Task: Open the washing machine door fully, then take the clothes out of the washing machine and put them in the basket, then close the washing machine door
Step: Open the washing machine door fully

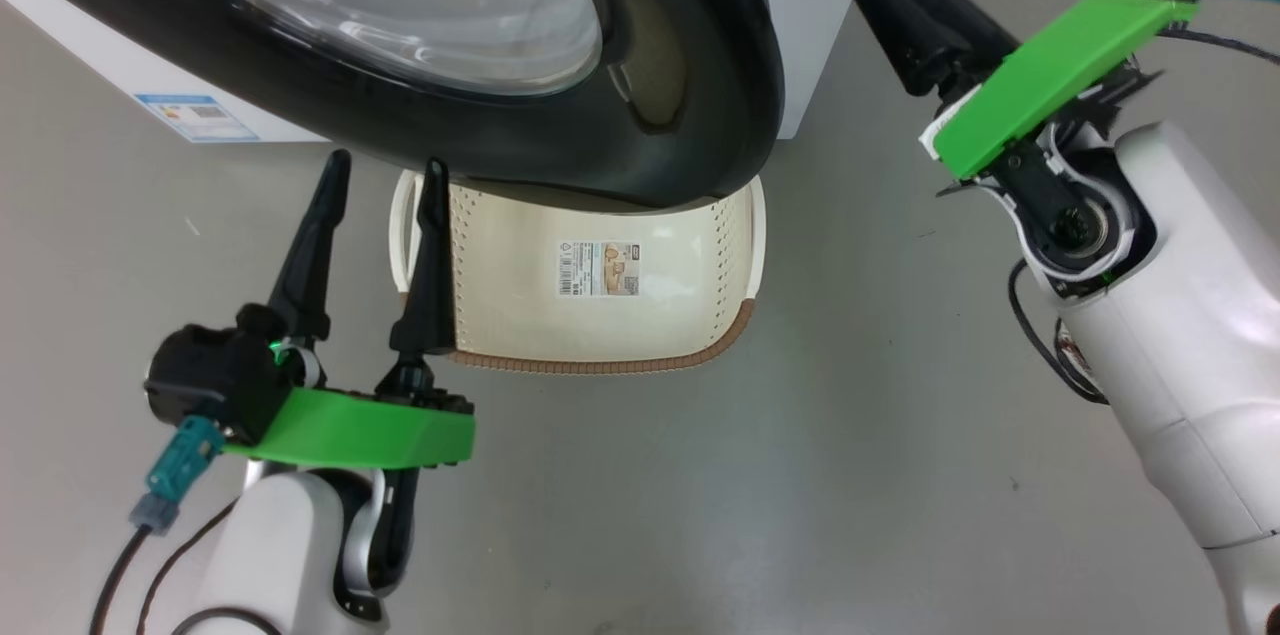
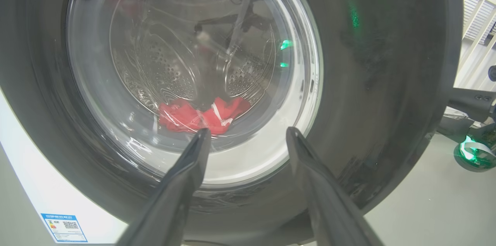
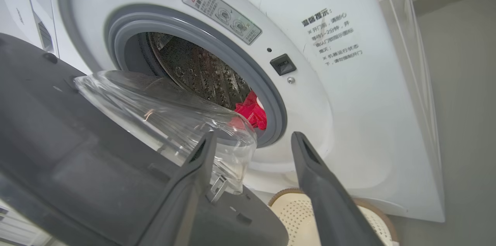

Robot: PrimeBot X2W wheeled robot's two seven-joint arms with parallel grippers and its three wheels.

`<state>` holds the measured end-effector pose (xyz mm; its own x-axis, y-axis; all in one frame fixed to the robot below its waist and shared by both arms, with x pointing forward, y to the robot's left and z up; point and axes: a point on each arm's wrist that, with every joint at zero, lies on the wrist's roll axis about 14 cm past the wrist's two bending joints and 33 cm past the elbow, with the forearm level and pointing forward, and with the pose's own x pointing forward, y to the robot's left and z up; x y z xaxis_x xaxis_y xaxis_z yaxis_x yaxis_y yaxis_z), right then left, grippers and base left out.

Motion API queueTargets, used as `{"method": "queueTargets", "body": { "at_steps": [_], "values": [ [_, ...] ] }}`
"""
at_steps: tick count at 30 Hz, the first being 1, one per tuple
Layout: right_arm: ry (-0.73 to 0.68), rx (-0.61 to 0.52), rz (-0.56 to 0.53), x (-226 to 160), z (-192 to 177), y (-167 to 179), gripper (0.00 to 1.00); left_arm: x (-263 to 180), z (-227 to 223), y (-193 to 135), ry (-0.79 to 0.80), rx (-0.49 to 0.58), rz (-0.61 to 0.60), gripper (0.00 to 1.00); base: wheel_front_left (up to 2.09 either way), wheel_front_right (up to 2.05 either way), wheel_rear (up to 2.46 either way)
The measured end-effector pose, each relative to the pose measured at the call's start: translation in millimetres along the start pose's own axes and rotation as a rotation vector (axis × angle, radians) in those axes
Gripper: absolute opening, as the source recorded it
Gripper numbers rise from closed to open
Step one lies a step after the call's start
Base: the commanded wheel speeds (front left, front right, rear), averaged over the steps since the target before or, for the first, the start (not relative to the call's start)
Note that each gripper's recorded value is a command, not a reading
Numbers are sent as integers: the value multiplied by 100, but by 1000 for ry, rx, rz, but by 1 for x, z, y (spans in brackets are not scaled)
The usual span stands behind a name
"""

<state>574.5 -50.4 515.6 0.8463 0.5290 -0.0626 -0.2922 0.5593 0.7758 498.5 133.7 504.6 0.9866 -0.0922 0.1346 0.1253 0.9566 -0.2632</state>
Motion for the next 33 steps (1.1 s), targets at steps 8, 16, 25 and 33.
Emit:
{"method": "queueTargets", "body": {
  "at_steps": [8,16,25,33],
  "values": [
    [-173,-508,-80,-17,19,-32,100,1,1,3,-4,-3,10,100,0,0,0],
    [-337,-726,-133,-31,53,-31,100,2,-2,5,-3,-6,16,100,0,0,0],
    [-344,-744,-195,-61,20,-40,100,1,1,5,-14,-4,14,100,0,0,0],
    [-352,-751,-214,-78,13,-41,100,1,6,4,-30,-6,12,100,0,0,0]
  ]
}}
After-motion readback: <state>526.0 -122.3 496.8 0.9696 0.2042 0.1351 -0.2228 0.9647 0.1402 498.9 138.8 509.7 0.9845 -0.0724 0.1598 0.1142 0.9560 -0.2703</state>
